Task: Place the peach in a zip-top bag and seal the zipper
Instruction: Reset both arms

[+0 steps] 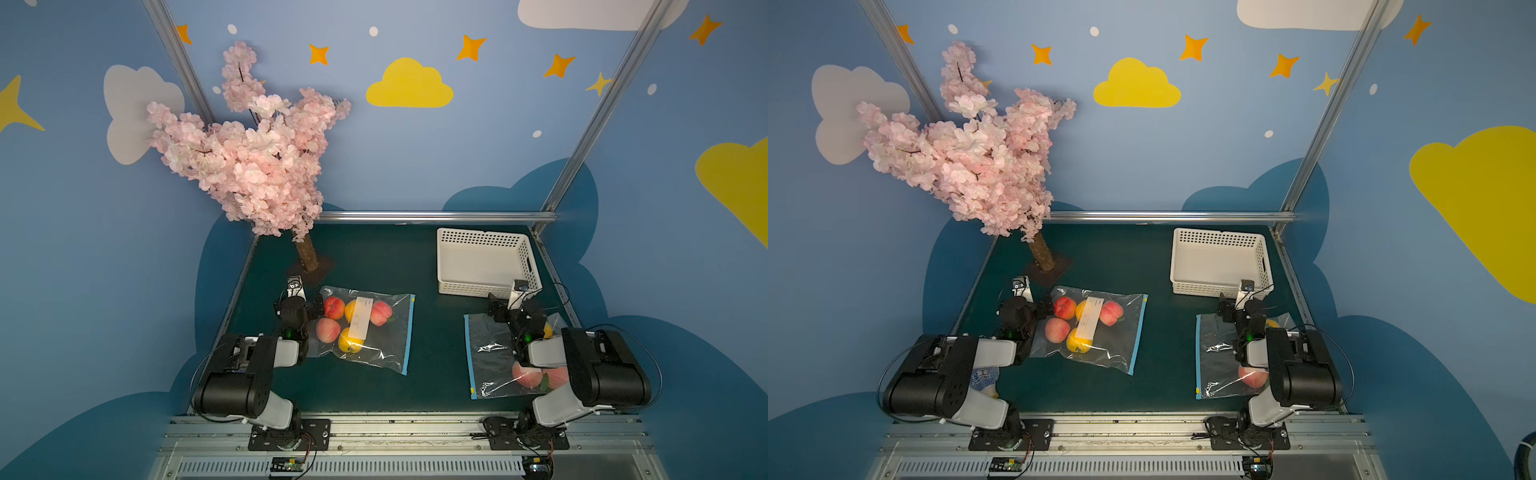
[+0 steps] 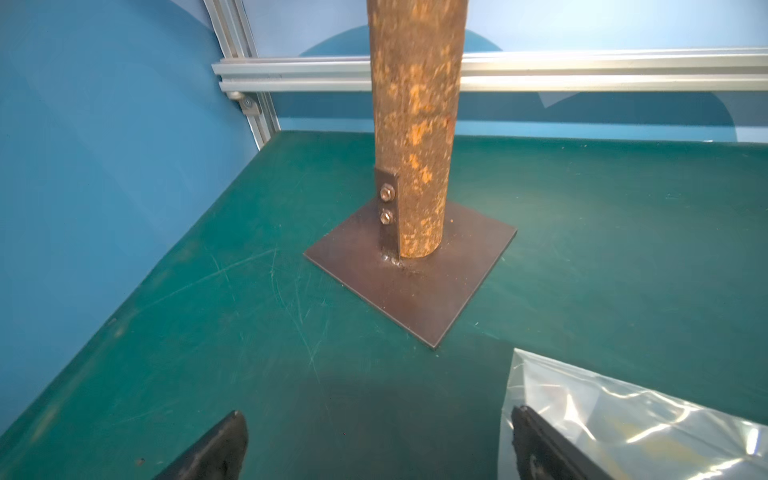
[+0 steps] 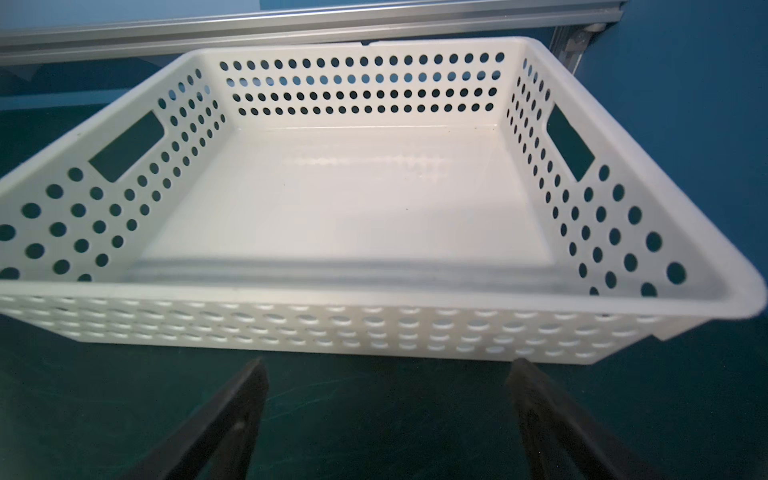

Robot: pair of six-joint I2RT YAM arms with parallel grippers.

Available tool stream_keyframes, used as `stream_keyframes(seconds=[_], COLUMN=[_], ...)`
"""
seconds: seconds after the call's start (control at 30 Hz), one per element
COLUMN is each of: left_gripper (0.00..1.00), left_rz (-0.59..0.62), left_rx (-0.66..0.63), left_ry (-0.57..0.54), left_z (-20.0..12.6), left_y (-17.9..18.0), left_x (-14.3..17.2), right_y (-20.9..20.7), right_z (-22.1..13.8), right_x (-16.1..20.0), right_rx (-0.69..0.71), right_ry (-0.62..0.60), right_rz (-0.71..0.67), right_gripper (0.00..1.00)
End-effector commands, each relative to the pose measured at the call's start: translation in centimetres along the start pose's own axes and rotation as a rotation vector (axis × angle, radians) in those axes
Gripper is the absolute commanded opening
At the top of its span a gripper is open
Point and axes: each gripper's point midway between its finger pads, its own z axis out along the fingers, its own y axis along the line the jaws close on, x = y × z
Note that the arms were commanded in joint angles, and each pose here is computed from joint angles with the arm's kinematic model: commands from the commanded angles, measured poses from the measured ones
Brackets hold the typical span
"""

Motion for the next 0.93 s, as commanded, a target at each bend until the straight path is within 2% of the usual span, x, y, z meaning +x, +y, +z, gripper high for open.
stream_keyframes(seconds=[0.0, 0.17, 0.9], left_gripper=[1.00, 1.00, 1.00], left_rz=[-0.020, -0.021, -0.009], left_rx=[0.053, 0.050, 0.067], left_ry=[-0.048, -0.041, -0.034], left_z=[0.55, 0.69, 0.78], left_y=[-0.73, -0.70, -1.12], left_x=[-1.20, -1.28, -1.16], right_y=[0.73, 0.11, 0.15], right_z=[0.36, 0.94, 0.89], right_x=[-1.76, -1.67, -1.74], right_rx=[-0.035, 0.001, 0.001], right_ry=[-0.047, -0.018, -0.021], right_rz=[-0.023, -0.008, -0.009], right_gripper=[0.93, 0.93, 0.93])
